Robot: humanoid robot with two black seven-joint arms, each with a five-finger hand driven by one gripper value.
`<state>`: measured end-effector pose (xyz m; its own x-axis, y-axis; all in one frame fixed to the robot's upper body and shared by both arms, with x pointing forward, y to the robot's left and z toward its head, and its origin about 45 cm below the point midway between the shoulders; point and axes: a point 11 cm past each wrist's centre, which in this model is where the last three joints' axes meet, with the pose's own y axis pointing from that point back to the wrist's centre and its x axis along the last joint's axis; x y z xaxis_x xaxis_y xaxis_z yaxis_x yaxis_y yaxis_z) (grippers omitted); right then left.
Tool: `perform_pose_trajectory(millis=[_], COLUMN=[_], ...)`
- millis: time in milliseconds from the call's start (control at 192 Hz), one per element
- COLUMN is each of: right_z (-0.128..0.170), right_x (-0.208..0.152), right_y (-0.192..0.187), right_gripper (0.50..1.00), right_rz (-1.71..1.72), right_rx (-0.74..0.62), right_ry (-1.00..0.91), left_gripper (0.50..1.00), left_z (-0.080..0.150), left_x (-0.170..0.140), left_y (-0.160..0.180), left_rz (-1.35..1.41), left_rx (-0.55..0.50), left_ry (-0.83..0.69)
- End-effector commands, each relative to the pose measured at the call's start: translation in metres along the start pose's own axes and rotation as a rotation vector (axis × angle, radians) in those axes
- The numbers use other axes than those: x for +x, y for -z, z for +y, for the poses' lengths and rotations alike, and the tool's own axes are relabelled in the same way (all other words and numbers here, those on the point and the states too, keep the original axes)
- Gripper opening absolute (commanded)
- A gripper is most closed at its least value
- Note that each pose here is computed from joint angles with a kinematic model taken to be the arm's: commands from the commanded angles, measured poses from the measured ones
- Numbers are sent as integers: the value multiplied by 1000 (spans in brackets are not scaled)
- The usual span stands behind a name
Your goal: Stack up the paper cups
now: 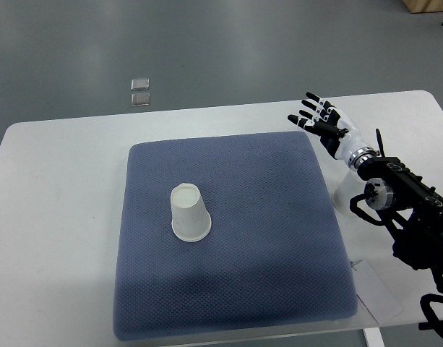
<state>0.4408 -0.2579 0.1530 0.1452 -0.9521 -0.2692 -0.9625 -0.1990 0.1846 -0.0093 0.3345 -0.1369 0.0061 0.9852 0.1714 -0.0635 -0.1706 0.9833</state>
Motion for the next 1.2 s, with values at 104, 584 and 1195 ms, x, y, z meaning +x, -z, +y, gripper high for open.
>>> perform_pose_trajectory(millis=[104, 584, 1195], right_z=[-1, -2, 0], right_x=[0, -2, 6], right_y=[2, 6, 9], right_gripper=[915, 915, 915], right_rz=[3, 0, 5], right_rx=[4, 12, 17], right_ry=[0, 13, -3], left_gripper=[1000, 1000, 1000], left_z=[0, 0, 0], left_x=[1, 1, 0], left_y=[0, 0, 0], left_rz=[2, 2, 2], left_rx=[-1, 1, 1], left_ry=[-2, -2, 0])
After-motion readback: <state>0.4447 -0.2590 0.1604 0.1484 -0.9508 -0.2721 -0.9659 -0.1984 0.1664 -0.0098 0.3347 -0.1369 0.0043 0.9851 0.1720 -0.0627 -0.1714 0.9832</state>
